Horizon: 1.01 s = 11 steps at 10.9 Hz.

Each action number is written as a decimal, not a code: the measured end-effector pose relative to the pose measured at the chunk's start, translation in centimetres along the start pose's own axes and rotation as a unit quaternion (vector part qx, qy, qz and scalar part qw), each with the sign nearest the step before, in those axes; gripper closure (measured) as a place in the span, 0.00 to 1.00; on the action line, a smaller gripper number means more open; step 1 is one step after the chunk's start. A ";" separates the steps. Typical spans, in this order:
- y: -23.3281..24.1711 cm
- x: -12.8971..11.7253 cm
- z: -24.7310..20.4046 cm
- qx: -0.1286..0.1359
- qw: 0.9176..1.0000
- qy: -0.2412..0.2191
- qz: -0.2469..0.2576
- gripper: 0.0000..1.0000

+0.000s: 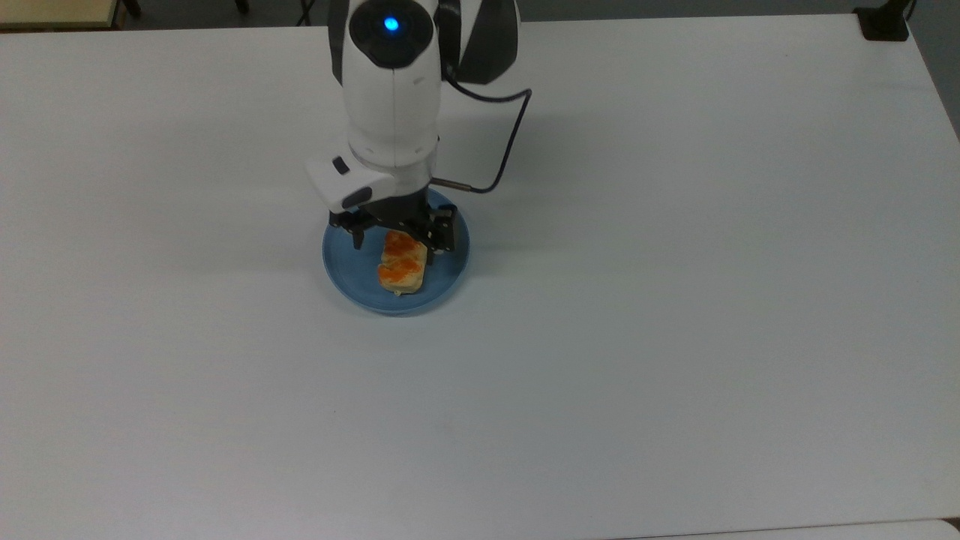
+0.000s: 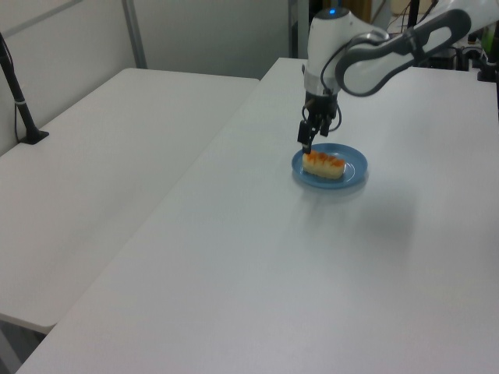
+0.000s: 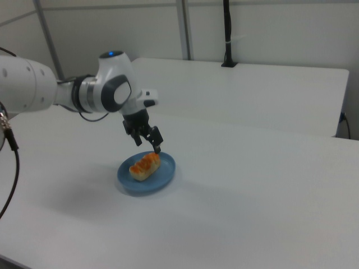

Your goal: Put the bread onto the plate

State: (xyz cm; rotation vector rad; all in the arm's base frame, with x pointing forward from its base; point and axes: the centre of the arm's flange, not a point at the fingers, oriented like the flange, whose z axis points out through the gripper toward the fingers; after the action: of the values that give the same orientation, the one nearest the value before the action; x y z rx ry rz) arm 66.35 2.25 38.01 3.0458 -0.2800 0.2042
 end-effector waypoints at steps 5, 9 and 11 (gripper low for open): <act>8.0 -3.5 -17.8 0.001 0.997 -0.024 0.073 0.00; 14.3 -7.8 -26.7 0.017 0.998 -0.007 0.064 0.00; 15.2 -7.7 -26.5 0.017 1.000 -0.008 0.001 0.00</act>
State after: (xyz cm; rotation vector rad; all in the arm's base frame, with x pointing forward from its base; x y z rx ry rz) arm 52.66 -8.94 64.06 3.0832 -0.2823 0.1860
